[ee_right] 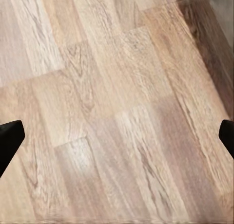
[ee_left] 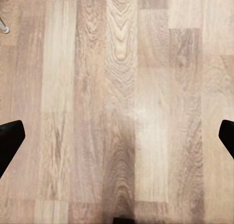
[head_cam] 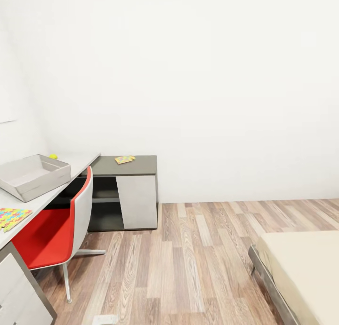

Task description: Put all the toys in the child's room - the three board games (two on the bed and one on the table), the two jigsaw puzzles on the table, and the tennis ball on the table - inside the toy box on the table in the child's room.

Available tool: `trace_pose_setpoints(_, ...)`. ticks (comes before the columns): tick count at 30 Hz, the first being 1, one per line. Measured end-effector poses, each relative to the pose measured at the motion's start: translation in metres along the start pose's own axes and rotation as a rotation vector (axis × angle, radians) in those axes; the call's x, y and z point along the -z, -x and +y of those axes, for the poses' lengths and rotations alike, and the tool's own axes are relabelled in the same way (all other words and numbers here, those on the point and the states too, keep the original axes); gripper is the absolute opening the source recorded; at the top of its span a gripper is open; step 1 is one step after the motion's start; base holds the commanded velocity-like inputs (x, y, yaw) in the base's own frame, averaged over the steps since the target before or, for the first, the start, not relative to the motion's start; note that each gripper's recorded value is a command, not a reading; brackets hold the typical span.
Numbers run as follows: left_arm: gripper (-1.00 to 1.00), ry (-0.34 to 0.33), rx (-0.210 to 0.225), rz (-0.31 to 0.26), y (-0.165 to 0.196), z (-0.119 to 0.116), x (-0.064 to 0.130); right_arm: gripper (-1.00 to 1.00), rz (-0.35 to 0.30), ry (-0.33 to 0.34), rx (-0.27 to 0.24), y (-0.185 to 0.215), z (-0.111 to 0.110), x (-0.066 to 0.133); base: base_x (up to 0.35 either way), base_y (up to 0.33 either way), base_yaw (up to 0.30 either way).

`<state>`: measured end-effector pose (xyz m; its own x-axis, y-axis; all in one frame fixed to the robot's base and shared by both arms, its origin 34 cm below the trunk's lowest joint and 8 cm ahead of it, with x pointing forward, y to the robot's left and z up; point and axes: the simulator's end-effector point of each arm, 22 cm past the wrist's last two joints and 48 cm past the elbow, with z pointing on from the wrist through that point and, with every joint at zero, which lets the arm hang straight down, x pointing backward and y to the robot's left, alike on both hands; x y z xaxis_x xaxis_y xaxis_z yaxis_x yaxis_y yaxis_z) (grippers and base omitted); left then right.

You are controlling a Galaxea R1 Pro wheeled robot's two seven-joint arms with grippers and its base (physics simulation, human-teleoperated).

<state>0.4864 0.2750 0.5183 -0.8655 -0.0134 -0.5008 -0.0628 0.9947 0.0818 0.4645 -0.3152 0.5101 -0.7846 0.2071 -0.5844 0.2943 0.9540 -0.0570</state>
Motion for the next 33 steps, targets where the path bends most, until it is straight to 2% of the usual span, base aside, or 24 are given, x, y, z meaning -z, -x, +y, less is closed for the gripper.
trace_pose_setpoints(4,1.00,0.002,0.000,0.000,0.000,0.001,0.000,1.00,0.056,0.014,0.010,-0.011,0.005,0.000,0.000,0.000,0.000)
trace_pose_setpoints(13,1.00,0.001,-0.001,0.010,-0.004,0.000,-0.001,1.00,0.095,0.027,0.024,-0.022,0.014,0.001,0.000,0.000,0.000)
trace_pose_setpoints(20,1.00,0.000,-0.002,0.021,-0.010,0.000,-0.003,1.00,0.184,0.028,0.038,-0.044,0.014,0.003,0.081,0.000,0.000)
trace_pose_setpoints(33,1.00,-0.003,-0.004,0.042,-0.019,-0.003,-0.006,1.00,0.216,0.020,0.036,-0.056,0.011,0.002,0.014,0.000,0.000)
